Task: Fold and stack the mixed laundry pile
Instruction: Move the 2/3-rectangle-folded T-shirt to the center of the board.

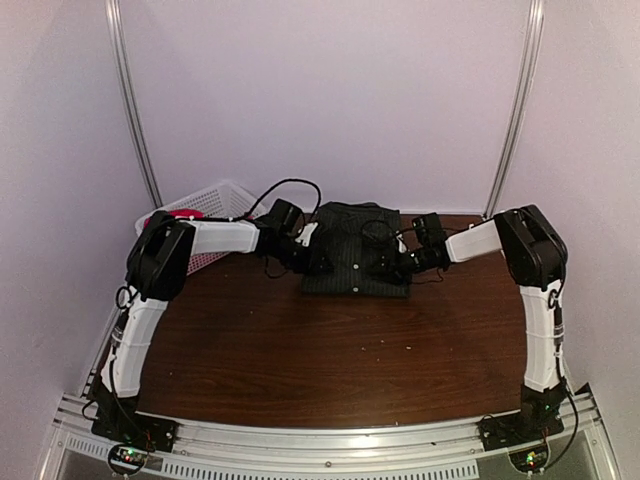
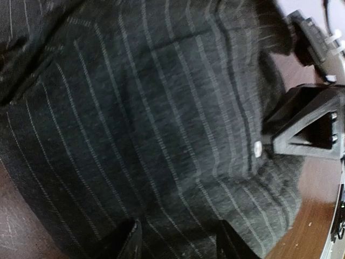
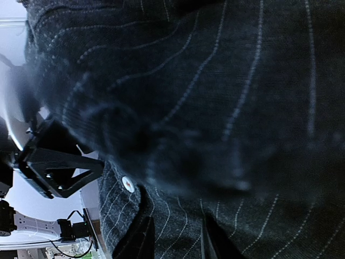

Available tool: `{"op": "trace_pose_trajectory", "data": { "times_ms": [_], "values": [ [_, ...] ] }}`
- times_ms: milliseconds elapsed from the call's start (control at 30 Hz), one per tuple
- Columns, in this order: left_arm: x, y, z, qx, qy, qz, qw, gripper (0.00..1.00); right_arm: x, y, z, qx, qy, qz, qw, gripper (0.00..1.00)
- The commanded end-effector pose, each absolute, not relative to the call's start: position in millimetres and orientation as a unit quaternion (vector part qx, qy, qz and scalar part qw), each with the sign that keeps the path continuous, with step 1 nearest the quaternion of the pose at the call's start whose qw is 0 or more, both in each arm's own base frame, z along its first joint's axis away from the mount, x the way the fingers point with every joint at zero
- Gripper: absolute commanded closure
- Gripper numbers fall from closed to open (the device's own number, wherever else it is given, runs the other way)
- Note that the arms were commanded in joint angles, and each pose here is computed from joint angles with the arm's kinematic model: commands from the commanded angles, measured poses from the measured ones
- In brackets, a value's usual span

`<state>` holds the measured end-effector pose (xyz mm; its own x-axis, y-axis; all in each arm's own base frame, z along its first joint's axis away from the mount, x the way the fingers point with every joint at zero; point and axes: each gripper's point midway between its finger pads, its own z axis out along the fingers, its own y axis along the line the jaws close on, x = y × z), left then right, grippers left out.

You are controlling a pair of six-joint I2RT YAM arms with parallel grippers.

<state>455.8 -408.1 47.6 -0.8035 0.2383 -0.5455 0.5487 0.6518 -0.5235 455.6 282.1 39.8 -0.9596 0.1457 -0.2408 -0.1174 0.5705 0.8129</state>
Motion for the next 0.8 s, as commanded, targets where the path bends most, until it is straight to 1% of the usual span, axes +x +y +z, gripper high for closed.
{"op": "trace_pose_trajectory", "data": {
  "times_ms": [0, 100, 200, 367, 433, 467, 533, 600, 767],
  "values": [
    [456, -398, 27, 0.215, 0.893, -0.334, 0.213, 0.55, 454, 279, 33, 0.008, 0.884, 0.445, 0.145, 0.68],
    [419, -394, 13, 0.236, 0.9, -0.316, 0.186, 0.58, 422, 280, 19, 0.004, 0.891, 0.438, 0.119, 0.67],
    [371, -387, 11, 0.248, 0.901, -0.314, 0.166, 0.59, 382, 282, 25, -0.001, 0.891, 0.442, 0.101, 0.67],
    [291, -359, 24, 0.25, 0.904, -0.313, 0.15, 0.59, 291, 280, 43, 0.002, 0.888, 0.455, 0.07, 0.65],
    [267, -348, 41, 0.257, 0.898, -0.321, 0.158, 0.56, 258, 275, 50, 0.005, 0.888, 0.457, 0.06, 0.63],
    [258, -341, 47, 0.259, 0.898, -0.318, 0.161, 0.52, 249, 272, 59, 0.005, 0.885, 0.46, 0.066, 0.62],
    [249, -331, 61, 0.258, 0.896, -0.317, 0.175, 0.44, 242, 266, 74, 0.001, 0.885, 0.458, 0.087, 0.6],
    [248, -323, 74, 0.256, 0.894, -0.312, 0.193, 0.38, 241, 263, 83, -0.013, 0.889, 0.448, 0.095, 0.59],
    [255, -330, 93, 0.284, 0.881, -0.312, 0.212, 0.37, 241, 285, 97, -0.077, 0.882, 0.459, 0.076, 0.65]
  ]
}}
